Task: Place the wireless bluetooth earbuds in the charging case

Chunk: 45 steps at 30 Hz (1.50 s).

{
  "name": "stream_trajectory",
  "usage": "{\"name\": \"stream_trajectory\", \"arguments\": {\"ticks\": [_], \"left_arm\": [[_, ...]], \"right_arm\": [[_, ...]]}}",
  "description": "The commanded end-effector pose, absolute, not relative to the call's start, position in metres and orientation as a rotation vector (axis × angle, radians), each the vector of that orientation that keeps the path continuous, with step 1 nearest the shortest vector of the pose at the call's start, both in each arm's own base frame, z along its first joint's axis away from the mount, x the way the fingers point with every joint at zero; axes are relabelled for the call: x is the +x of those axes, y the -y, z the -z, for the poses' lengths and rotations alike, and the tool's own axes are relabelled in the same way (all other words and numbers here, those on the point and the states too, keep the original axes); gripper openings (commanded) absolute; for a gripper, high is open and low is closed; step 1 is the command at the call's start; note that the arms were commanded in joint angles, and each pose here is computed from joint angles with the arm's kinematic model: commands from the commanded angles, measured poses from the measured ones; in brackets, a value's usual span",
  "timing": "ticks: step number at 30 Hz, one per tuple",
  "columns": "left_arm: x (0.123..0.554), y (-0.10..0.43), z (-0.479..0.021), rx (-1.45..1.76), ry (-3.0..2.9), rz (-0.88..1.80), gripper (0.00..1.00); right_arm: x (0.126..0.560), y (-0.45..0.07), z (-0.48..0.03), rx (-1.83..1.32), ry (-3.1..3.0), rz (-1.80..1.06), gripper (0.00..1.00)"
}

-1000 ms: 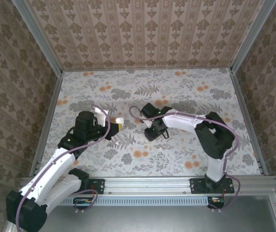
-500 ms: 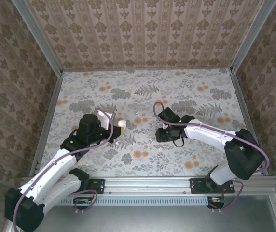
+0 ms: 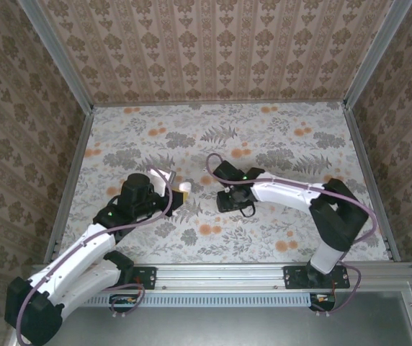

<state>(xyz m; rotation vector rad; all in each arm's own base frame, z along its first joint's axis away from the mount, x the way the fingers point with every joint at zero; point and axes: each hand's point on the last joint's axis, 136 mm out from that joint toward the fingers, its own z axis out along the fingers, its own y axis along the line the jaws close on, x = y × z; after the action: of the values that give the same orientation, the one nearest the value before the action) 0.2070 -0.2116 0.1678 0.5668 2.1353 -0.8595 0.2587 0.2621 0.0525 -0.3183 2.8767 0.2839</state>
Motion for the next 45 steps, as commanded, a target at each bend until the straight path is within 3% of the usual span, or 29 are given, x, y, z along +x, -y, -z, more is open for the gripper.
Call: {"name": "stream_trajectory", "arguments": {"ticks": [1, 18, 28, 31, 33, 38, 45], "left_arm": [[0.202, 0.21, -0.168, 0.578, -2.087, 0.86, 0.0], [0.189, 0.202, -0.163, 0.633, -2.036, 0.839, 0.0], [0.172, 0.228, -0.196, 0.842, -1.756, 0.987, 0.0], [0.171, 0.229, -0.201, 0.867, -1.733, 0.978, 0.0], [0.17, 0.229, -0.201, 0.878, -1.727, 0.971, 0.0], [0.172, 0.23, -0.199, 0.868, -1.742, 0.979, 0.0], [0.176, 0.24, -0.205, 0.844, -1.751, 1.062, 0.0]], "right_arm": [[0.258, -0.259, -0.044, -0.42, -2.937, -0.14, 0.39], [0.262, -0.255, -0.019, -0.493, -3.015, 0.076, 0.34], [0.26, -0.243, -0.022, -0.414, -3.013, 0.113, 0.16], [0.262, -0.239, -0.027, -0.343, -3.002, 0.061, 0.15], [0.264, -0.236, -0.03, -0.291, -2.996, 0.019, 0.19], [0.267, -0.235, -0.057, -0.233, -2.911, -0.135, 0.42], [0.255, -0.254, -0.158, -0.264, -2.563, -0.619, 0.43]]}}
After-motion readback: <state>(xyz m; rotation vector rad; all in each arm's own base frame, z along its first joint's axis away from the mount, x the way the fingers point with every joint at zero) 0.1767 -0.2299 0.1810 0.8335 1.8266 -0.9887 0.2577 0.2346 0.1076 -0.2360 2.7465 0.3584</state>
